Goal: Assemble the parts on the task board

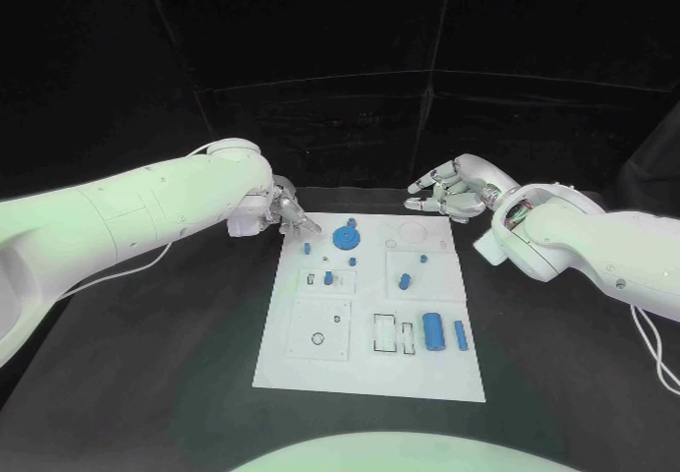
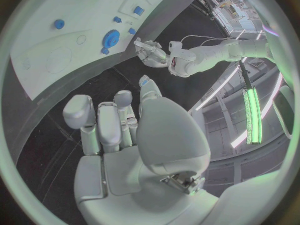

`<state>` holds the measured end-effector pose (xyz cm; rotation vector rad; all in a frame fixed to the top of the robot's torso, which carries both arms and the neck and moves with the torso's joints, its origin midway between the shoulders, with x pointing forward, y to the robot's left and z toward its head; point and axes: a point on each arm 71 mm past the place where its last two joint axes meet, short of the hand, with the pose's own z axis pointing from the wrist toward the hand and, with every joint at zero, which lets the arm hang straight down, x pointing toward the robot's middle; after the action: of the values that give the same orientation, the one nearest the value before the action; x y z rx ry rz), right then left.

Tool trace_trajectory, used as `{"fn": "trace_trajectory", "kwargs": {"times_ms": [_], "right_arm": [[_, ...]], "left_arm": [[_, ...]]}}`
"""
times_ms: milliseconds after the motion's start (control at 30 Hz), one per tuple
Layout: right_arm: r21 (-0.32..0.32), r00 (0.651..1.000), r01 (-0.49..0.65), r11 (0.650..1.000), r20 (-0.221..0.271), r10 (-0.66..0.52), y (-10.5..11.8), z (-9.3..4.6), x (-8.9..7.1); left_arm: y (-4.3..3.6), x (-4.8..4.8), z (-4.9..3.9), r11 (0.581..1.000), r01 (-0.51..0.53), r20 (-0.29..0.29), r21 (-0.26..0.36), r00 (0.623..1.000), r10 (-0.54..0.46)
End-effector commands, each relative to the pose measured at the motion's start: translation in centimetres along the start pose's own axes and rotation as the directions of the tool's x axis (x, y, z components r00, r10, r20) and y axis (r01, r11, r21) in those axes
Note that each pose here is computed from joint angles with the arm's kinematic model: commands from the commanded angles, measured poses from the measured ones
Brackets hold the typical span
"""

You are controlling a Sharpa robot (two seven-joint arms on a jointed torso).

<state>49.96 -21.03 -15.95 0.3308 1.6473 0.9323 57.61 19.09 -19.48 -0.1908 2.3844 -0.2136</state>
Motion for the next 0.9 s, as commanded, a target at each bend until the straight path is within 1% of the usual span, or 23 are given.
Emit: {"fn": "trace_trajectory", "kwargs": {"times_ms": [33,233,367,533,900], "right_arm": [[-0.012,1.0,0.001,1.0,0.0,-0.001,0.3,0.1,0.0],[-0.014,1.0,0.001,1.0,0.003,-0.001,0.3,0.1,0.0],[-0.014,1.0,0.001,1.0,0.004,-0.001,0.3,0.1,0.1],[-0.016,1.0,0.0,1.0,0.002,0.0,0.4,0.2,0.1],[-0.015,1.0,0.0,1.0,0.001,0.0,0.4,0.2,0.1]], "left_arm": [[0.25,0.5,0.58,0.999,-0.029,-0.031,-0.015,0.999,0.028],[0.49,1.18,1.42,1.0,-0.017,-0.033,-0.021,0.999,0.016],[0.43,1.63,1.7,1.0,-0.016,-0.04,-0.018,0.999,0.015],[0.19,1.93,1.84,1.0,-0.015,-0.04,-0.009,0.999,0.015],[-0.25,2.14,1.83,1.0,-0.011,-0.028,0.007,1.0,0.011]]}}
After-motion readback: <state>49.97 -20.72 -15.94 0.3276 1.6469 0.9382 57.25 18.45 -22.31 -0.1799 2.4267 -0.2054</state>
